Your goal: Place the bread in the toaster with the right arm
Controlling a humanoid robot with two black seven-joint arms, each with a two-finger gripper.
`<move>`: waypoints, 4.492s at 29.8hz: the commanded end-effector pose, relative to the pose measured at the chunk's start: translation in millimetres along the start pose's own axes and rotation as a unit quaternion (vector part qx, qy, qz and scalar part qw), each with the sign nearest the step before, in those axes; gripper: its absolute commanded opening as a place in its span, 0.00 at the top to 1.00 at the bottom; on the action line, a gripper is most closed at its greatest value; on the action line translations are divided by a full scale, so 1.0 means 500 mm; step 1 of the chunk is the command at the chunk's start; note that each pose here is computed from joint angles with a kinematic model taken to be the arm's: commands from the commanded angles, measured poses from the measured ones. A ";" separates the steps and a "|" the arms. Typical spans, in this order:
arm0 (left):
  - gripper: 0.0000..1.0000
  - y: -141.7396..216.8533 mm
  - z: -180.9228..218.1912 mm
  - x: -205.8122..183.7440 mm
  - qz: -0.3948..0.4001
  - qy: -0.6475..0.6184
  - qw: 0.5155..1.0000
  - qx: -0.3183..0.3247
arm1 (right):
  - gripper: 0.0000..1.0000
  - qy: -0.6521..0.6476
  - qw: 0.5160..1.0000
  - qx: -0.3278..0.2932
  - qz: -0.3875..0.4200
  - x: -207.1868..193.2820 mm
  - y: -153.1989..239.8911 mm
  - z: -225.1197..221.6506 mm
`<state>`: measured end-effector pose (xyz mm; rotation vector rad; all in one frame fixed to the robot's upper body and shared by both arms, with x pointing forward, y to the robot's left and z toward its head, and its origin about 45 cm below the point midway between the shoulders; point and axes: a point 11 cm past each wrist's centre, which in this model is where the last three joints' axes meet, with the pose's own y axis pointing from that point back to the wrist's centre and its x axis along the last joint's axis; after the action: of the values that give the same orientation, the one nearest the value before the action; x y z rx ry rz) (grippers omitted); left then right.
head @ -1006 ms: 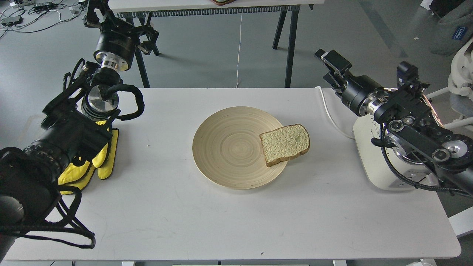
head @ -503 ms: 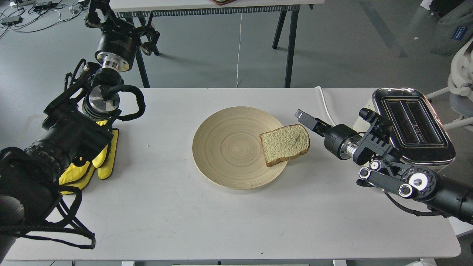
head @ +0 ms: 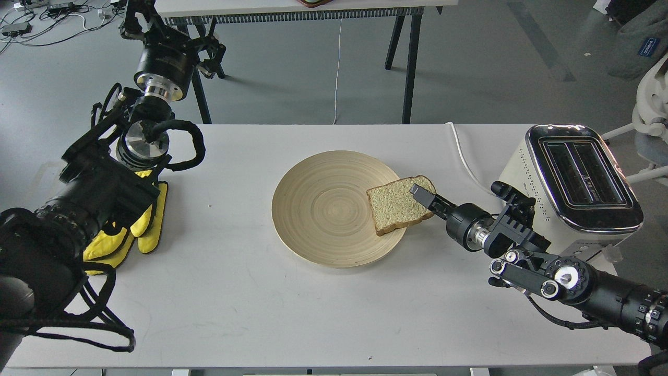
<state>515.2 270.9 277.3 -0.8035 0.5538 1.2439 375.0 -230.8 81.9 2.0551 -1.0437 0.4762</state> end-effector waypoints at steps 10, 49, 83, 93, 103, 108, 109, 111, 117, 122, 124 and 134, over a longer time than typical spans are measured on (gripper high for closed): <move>0.00 0.000 -0.002 0.000 0.000 0.000 1.000 0.001 | 0.91 -0.001 1.000 0.005 -0.004 -0.003 0.000 -0.007; 0.00 0.000 -0.003 -0.001 0.000 0.001 1.000 0.000 | 0.93 0.289 0.950 -0.080 0.091 0.503 0.482 0.011; 0.00 0.000 -0.003 -0.001 0.000 0.001 1.000 0.001 | 0.73 0.269 0.957 -0.101 0.042 0.421 0.405 0.086; 0.00 0.000 -0.003 -0.001 0.000 0.001 1.000 0.001 | 0.02 0.259 0.961 -0.073 0.061 0.433 0.386 0.052; 0.00 -0.001 -0.003 -0.003 -0.001 0.001 1.000 0.001 | 0.00 -0.050 0.975 0.078 0.203 0.558 0.321 -0.107; 0.00 0.000 -0.003 -0.001 -0.001 0.001 1.000 0.001 | 0.00 -0.206 0.919 0.231 0.244 0.595 0.259 -0.202; 0.00 0.000 -0.003 -0.001 0.000 0.001 1.000 0.001 | 0.00 -0.217 0.908 0.257 0.251 0.596 0.250 -0.213; 0.00 0.000 -0.003 -0.002 -0.001 0.001 1.000 0.001 | 0.00 -0.236 0.889 0.295 0.259 0.590 0.229 -0.234; 0.00 0.000 -0.005 -0.002 -0.001 0.002 1.000 0.002 | 0.00 -0.390 0.837 0.288 0.254 0.582 0.187 -0.209; 0.00 0.000 -0.006 -0.003 -0.002 0.002 1.000 0.002 | 0.00 -0.533 0.770 0.267 0.228 0.575 0.142 -0.148; 0.00 0.000 -0.006 -0.003 -0.002 0.002 1.000 0.002 | 0.00 -0.562 0.750 0.276 0.212 0.576 0.135 -0.128; 0.00 -0.001 0.001 -0.001 -0.001 -0.001 1.000 0.004 | 0.00 -0.662 0.682 0.287 0.118 0.504 0.056 -0.136</move>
<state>515.1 267.7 276.4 -0.7964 0.5604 1.2348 502.9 -334.3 296.7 2.7245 -2.2656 -0.8437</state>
